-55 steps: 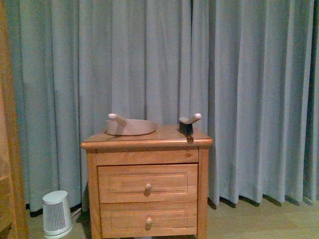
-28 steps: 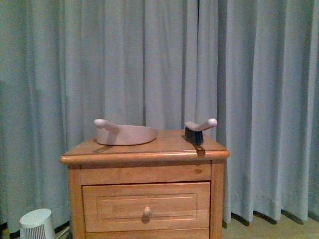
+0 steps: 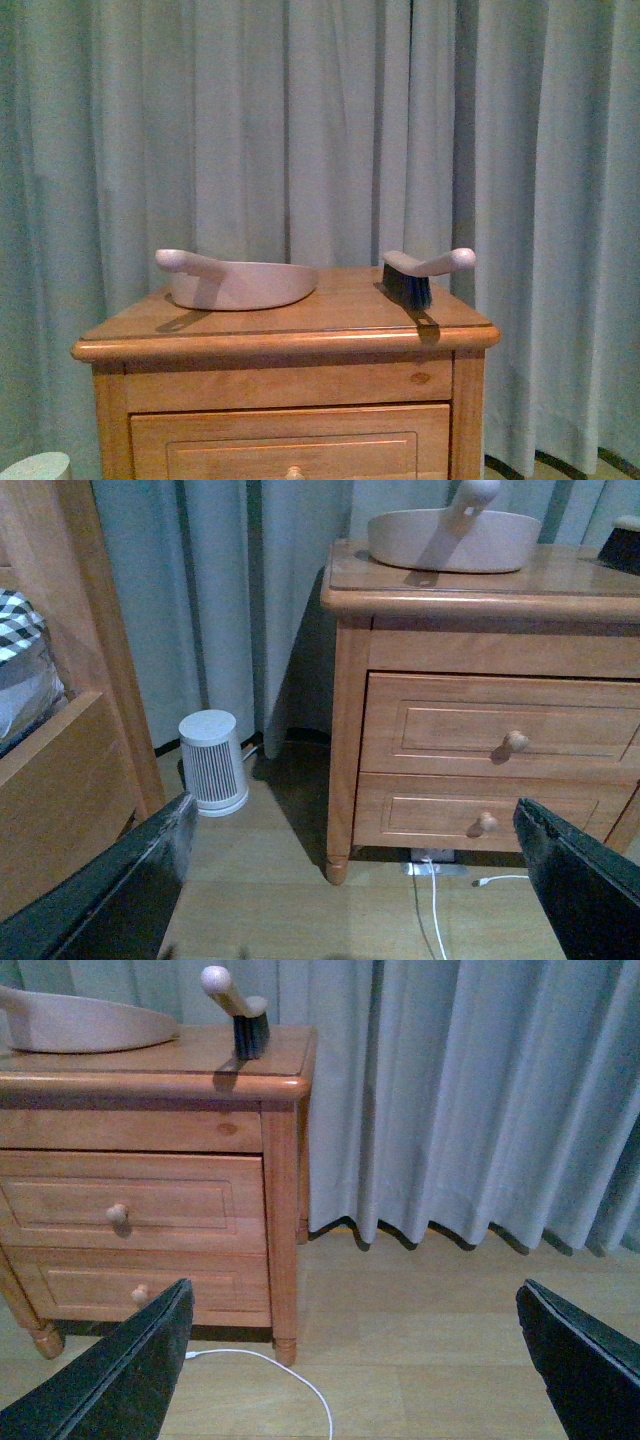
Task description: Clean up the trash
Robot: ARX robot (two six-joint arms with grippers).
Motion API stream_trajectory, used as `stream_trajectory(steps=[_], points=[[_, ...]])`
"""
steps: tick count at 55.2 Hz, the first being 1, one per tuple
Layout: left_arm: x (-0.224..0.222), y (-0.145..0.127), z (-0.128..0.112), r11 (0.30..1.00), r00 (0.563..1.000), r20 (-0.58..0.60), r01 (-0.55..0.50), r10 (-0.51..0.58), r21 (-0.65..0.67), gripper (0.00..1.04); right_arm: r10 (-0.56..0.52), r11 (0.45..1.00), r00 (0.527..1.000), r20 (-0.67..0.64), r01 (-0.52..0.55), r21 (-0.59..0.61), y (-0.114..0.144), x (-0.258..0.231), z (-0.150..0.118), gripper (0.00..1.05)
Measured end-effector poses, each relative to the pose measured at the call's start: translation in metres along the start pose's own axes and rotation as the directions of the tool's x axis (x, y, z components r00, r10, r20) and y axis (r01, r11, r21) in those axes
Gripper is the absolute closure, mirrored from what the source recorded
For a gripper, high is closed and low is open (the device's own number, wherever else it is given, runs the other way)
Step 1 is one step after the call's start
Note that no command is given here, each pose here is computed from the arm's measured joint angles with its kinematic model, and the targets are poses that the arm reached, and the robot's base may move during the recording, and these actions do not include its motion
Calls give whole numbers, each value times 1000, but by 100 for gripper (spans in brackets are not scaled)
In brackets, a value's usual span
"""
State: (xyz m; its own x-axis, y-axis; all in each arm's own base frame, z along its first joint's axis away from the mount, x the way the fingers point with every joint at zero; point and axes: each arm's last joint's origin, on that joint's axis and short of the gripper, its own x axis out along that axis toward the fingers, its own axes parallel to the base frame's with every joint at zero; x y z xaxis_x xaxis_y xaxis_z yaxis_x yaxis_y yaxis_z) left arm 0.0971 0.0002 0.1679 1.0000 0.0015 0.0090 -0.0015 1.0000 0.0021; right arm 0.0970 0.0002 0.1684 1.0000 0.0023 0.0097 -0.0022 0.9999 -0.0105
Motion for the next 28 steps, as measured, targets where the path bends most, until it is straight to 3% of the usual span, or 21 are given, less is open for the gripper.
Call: stream_trajectory(steps=[28], points=[[0,0,0,1000,1000,0,0,0,0,8,0,1000,1000,0,0,0,0,0,0,7]])
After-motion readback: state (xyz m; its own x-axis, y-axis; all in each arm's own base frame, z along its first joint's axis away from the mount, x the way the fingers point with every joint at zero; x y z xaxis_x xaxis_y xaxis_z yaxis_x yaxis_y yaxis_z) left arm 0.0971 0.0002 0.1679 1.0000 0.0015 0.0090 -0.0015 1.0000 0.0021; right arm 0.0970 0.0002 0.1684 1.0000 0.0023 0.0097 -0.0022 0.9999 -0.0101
